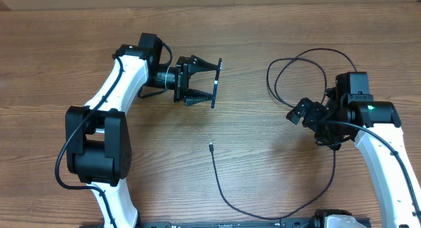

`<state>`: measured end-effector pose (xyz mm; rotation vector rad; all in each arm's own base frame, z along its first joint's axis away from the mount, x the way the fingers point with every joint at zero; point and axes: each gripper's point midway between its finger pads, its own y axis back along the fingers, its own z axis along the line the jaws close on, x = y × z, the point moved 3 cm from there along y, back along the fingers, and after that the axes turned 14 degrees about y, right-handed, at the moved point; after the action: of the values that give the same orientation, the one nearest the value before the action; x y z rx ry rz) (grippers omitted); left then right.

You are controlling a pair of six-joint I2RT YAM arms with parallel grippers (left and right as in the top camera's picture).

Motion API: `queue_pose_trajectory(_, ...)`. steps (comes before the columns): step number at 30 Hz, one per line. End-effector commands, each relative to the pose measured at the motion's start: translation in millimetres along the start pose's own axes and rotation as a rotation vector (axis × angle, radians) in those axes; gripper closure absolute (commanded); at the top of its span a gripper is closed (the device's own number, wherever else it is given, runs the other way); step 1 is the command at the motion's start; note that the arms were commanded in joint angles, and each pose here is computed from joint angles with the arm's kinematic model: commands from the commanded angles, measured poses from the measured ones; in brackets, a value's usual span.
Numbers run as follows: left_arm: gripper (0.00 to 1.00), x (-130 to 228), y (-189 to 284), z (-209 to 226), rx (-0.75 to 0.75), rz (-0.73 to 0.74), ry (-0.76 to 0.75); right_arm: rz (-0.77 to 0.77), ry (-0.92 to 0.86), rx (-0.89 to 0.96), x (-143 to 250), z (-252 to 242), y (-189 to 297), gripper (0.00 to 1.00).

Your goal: Plug charger to phone and switch on socket

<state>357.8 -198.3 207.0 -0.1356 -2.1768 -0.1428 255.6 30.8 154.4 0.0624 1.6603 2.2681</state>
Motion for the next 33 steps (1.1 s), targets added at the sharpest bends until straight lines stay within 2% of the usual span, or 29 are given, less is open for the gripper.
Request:
queue_pose_trajectory(1, 0.3, 10, 2, -12, 0.037, 0.049, -0.013, -0.022, 0.013, -0.011, -5, 3, 5, 0.0)
queue_pose_trajectory(26, 0.3, 10, 2, -11, 0.037, 0.049, -0.004, -0.019, 0.014, -0.011, -4, 3, 5, 0.0)
queue_pose_trajectory(33, 0.3, 10, 2, -11, 0.037, 0.049, -0.004, -0.003, 0.065, -0.02, 1, 16, 2, 0.0)
